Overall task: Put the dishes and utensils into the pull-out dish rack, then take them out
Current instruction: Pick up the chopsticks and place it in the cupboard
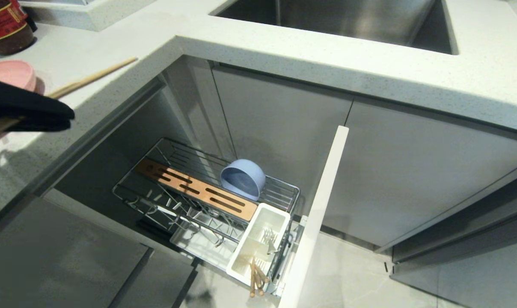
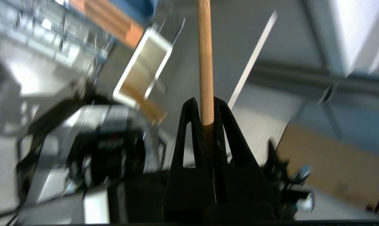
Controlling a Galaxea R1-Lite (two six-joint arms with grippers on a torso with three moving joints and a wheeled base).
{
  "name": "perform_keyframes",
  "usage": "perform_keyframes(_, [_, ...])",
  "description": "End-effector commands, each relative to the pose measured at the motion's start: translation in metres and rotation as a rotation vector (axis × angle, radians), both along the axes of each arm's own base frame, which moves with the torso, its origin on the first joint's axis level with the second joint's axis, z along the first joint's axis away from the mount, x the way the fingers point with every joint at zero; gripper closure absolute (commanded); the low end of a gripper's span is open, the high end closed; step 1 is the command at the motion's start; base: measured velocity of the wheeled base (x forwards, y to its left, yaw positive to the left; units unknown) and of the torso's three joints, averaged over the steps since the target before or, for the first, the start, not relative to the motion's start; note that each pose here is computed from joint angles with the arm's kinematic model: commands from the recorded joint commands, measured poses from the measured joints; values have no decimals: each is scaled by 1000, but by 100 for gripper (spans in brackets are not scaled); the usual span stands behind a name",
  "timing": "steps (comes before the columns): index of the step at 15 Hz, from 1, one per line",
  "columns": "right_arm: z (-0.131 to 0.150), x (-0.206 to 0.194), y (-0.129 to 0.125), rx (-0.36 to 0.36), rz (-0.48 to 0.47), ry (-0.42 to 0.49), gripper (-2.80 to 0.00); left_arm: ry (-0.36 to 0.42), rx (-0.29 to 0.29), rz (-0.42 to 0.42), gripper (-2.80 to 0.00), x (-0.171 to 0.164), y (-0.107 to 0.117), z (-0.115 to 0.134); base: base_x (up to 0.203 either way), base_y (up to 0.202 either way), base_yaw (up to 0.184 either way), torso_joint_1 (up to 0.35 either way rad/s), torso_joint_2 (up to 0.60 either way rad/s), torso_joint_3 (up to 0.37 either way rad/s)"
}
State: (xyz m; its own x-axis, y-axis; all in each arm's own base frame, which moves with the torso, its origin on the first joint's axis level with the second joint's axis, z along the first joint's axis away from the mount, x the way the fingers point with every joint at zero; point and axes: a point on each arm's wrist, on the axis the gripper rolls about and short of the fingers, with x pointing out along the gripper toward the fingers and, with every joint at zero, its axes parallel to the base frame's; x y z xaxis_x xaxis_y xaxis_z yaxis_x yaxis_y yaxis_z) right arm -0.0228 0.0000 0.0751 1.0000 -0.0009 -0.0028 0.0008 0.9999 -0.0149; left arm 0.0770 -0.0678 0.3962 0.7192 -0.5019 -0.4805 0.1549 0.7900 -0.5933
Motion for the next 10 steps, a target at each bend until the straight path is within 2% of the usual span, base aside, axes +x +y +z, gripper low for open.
perform_keyframes(1, [0, 0, 0, -1, 0, 0, 0, 81, 66, -25, 0, 11, -13, -9, 0, 0, 0, 0, 0, 0])
perform_keyframes(4, [0, 0, 0, -1, -1, 0, 0, 214, 200, -62, 0, 16, -24, -22, 0, 0, 0, 0, 0, 0])
perform_keyframes(6, [0, 0, 0, 0, 0, 0, 0, 319, 330, -126, 0, 17, -30, -34, 0, 0, 0, 0, 0, 0])
perform_keyframes(8, [0, 0, 0, 0, 1, 0, 0, 389, 391, -188, 0, 17, -38, -40, 0, 0, 0, 0, 0, 0])
perform_keyframes(10, [0, 0, 0, 0, 1, 0, 0, 418, 417, -196, 0, 22, -44, -45, 0, 0, 0, 0, 0, 0])
